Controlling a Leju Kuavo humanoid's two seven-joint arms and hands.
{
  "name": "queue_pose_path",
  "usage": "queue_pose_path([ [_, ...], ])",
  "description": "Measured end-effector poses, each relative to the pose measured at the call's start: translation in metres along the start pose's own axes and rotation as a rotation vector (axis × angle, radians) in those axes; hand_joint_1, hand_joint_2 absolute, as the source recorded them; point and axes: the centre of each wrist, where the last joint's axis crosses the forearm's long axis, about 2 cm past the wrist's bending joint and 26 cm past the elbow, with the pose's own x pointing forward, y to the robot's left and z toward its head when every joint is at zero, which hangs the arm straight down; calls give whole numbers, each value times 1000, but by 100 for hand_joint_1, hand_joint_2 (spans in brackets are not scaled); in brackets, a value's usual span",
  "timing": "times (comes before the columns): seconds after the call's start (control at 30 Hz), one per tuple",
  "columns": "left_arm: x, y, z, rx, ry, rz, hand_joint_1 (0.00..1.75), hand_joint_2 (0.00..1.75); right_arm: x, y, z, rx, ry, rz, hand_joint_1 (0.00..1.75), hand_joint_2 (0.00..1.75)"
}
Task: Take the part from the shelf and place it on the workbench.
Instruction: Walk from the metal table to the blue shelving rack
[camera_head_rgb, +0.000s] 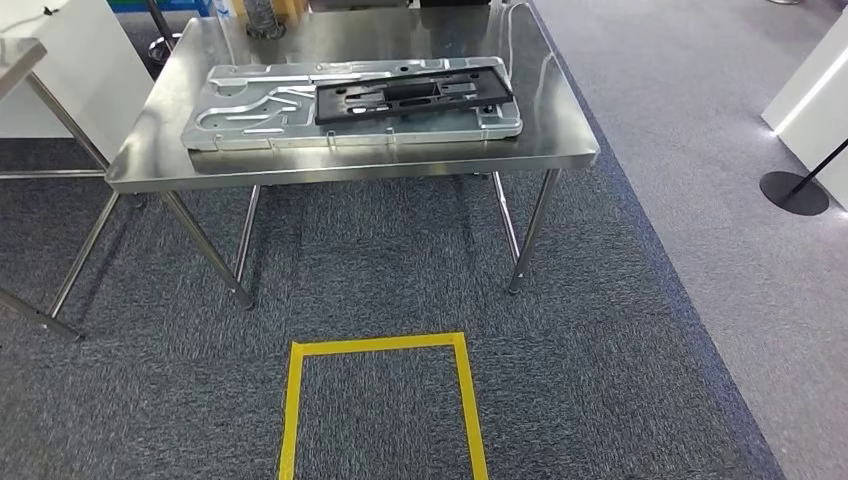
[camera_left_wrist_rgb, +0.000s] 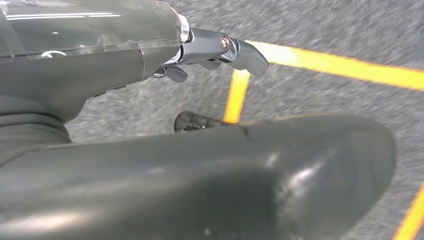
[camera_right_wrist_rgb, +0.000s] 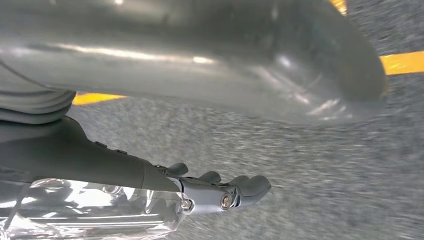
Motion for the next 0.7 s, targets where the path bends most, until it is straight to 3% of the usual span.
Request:
queue_pose_path([
  [0.33,2,0,-1,-2,-3,-8,0,0,-4,-8,-3,112,73,10,0,0],
  [0.7,3,2,-2,-3,2,-20,0,0,-3,-3,-2,163,17,27,0,0],
])
